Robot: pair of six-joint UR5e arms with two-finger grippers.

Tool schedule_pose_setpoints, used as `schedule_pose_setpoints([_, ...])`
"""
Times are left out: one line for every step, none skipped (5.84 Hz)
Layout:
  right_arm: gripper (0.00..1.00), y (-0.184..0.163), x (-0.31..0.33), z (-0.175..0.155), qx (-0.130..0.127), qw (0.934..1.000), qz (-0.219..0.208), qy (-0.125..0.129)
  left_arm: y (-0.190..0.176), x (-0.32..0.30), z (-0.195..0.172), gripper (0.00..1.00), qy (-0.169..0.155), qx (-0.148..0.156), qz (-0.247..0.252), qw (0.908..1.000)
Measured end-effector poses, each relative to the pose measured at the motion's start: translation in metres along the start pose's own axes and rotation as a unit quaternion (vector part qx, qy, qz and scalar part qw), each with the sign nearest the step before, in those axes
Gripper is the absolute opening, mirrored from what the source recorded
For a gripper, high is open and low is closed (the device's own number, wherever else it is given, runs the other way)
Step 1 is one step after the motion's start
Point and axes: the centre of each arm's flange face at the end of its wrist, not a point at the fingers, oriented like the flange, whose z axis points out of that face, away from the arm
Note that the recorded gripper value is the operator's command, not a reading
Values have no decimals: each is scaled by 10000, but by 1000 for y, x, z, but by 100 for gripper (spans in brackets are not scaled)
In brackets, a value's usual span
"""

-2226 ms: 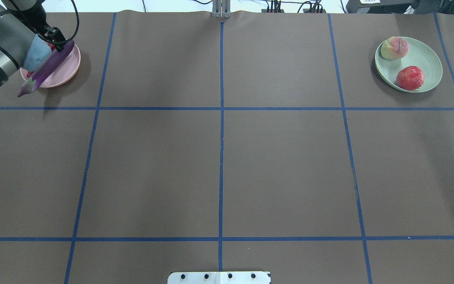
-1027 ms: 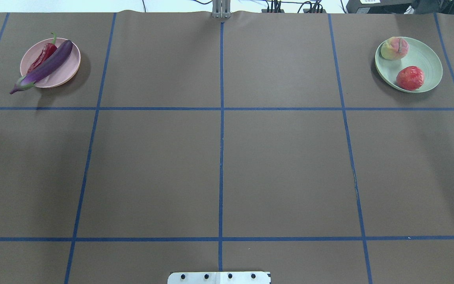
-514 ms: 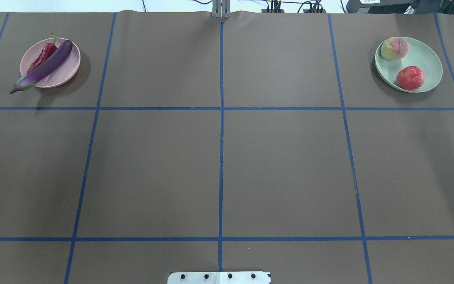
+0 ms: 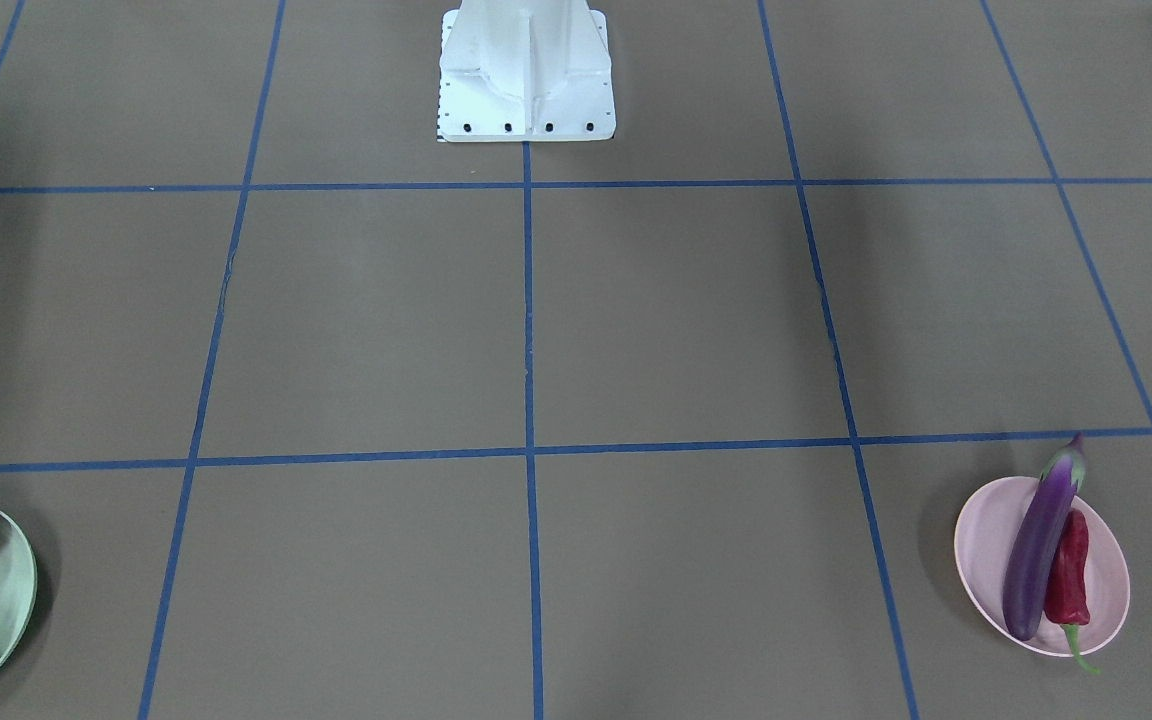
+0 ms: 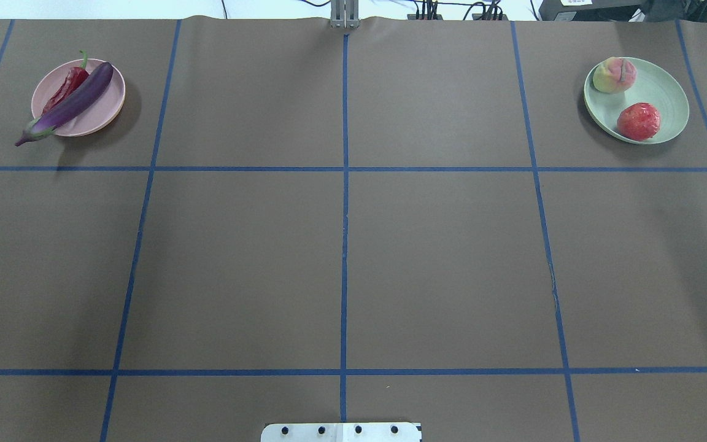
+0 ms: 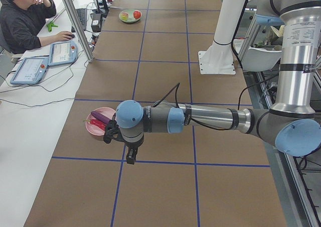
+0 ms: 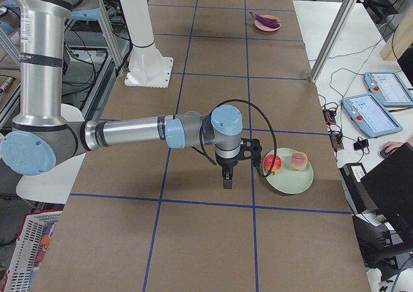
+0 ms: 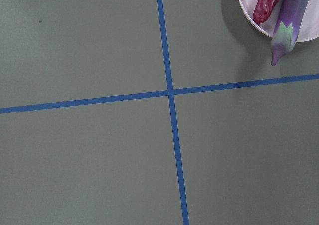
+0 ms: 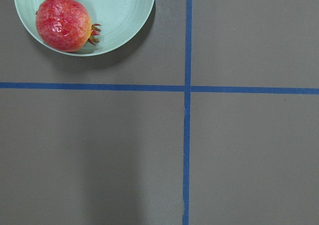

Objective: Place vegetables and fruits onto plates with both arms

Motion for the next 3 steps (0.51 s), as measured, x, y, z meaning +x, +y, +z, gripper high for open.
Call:
schedule_pose_setpoints([100,1,2,2,-18,10000,32,-1,7,4,-4,100,-9,33,49,10000])
schedule_pose_setpoints([100,3,3,3,-35,10000,56,0,8,8,-6,100,-15,59,83,9999])
schedule_pose_setpoints([100,4,4,4,-42,10000,65,1,8,9,-8,100,-37,70,102,9999])
